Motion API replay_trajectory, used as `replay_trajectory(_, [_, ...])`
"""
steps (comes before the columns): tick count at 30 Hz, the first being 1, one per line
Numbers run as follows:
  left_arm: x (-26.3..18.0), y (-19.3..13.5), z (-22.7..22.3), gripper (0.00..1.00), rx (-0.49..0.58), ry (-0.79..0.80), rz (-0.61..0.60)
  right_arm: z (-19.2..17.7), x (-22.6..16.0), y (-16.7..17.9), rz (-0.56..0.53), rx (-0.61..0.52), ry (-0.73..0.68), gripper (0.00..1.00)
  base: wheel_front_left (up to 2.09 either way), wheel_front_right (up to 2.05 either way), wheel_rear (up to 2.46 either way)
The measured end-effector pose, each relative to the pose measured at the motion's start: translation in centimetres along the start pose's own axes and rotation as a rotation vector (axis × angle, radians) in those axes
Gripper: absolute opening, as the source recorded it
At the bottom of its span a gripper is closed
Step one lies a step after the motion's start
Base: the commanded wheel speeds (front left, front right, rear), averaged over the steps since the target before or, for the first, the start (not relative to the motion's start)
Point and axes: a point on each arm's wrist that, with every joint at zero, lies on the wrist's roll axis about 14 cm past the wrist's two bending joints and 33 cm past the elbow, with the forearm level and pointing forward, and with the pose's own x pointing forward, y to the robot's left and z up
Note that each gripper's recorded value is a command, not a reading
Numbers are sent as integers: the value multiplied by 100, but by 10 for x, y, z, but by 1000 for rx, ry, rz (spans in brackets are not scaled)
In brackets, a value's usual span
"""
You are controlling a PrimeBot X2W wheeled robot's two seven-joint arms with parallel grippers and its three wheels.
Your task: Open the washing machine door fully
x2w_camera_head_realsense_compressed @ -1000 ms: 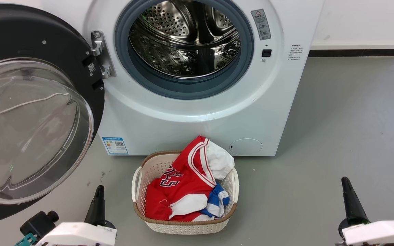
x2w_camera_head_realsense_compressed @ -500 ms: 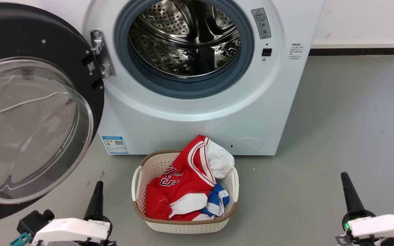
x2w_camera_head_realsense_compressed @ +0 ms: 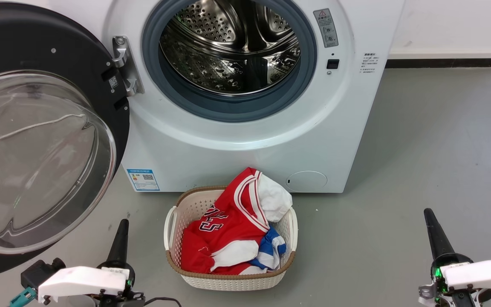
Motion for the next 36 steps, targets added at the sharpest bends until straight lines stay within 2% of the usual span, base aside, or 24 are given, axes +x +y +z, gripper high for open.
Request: replay_trajectory(36, [12, -12, 7, 0, -327, 9, -54, 1, 14, 5, 15, 303, 23, 0, 0, 0, 0])
